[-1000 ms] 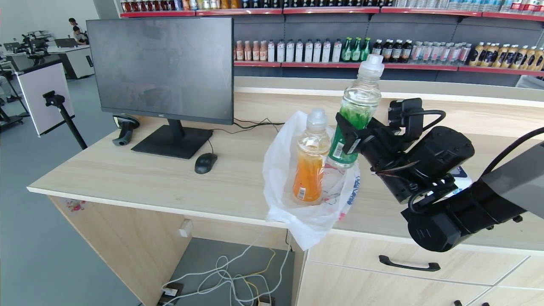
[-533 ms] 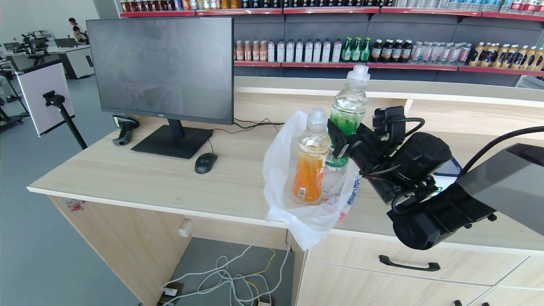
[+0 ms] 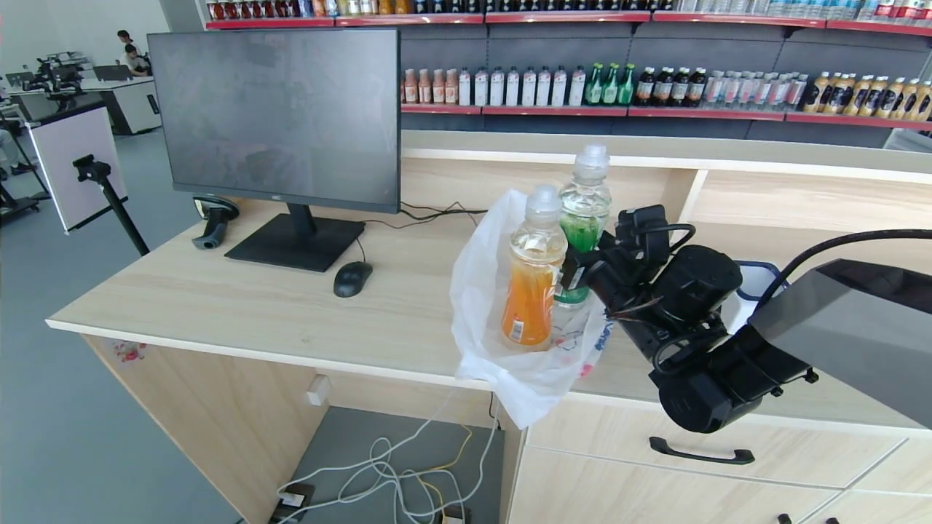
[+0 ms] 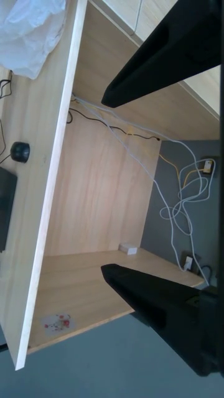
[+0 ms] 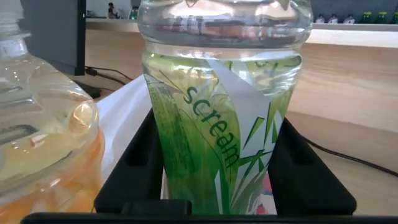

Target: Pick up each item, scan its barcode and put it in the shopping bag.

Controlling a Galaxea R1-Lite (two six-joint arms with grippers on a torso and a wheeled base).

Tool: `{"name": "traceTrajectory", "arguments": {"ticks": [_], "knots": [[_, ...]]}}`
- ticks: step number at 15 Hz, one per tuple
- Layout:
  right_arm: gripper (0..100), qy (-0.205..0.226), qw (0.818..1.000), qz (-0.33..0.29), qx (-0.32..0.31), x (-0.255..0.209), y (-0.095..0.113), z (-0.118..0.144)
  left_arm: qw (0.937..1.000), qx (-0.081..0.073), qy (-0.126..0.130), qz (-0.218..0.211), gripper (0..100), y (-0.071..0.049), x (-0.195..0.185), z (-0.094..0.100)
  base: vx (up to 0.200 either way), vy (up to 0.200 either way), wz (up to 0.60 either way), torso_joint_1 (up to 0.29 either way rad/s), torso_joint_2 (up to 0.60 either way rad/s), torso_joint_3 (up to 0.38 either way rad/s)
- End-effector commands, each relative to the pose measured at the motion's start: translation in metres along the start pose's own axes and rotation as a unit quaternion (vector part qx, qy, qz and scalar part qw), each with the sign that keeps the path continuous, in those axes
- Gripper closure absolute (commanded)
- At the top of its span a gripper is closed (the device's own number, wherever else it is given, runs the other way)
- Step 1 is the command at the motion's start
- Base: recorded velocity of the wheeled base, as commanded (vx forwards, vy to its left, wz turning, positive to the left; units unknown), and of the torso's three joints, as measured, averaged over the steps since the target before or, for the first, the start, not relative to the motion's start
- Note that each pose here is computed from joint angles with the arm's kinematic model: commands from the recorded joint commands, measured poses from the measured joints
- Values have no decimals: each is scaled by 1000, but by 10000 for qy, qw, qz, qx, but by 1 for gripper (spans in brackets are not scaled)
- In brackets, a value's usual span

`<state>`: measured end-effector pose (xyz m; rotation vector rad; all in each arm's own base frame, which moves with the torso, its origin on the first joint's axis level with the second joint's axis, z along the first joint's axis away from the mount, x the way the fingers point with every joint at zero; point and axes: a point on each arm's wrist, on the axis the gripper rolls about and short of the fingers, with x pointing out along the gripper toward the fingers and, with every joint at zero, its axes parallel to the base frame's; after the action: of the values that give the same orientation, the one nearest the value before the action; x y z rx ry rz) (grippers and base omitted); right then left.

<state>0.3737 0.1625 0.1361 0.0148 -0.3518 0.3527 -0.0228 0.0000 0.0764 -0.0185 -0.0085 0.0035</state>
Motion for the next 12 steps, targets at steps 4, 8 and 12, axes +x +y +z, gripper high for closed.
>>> {"name": "traceTrajectory", "arguments": {"ticks": [4, 8, 12], "knots": [[100, 27, 10000, -12, -72, 9, 2, -18, 10000, -7, -4, 5, 0, 0, 0, 0, 0, 0, 0, 0, 0, 0], [100, 66, 10000, -24, -71, 10, 1, -24, 10000, -7, -3, -3, 0, 0, 0, 0, 0, 0, 0, 0, 0, 0], [100, 182, 9998, -44, -86, 10, -1, -35, 10000, -7, -11, 5, 0, 0, 0, 0, 0, 0, 0, 0, 0, 0]]}}
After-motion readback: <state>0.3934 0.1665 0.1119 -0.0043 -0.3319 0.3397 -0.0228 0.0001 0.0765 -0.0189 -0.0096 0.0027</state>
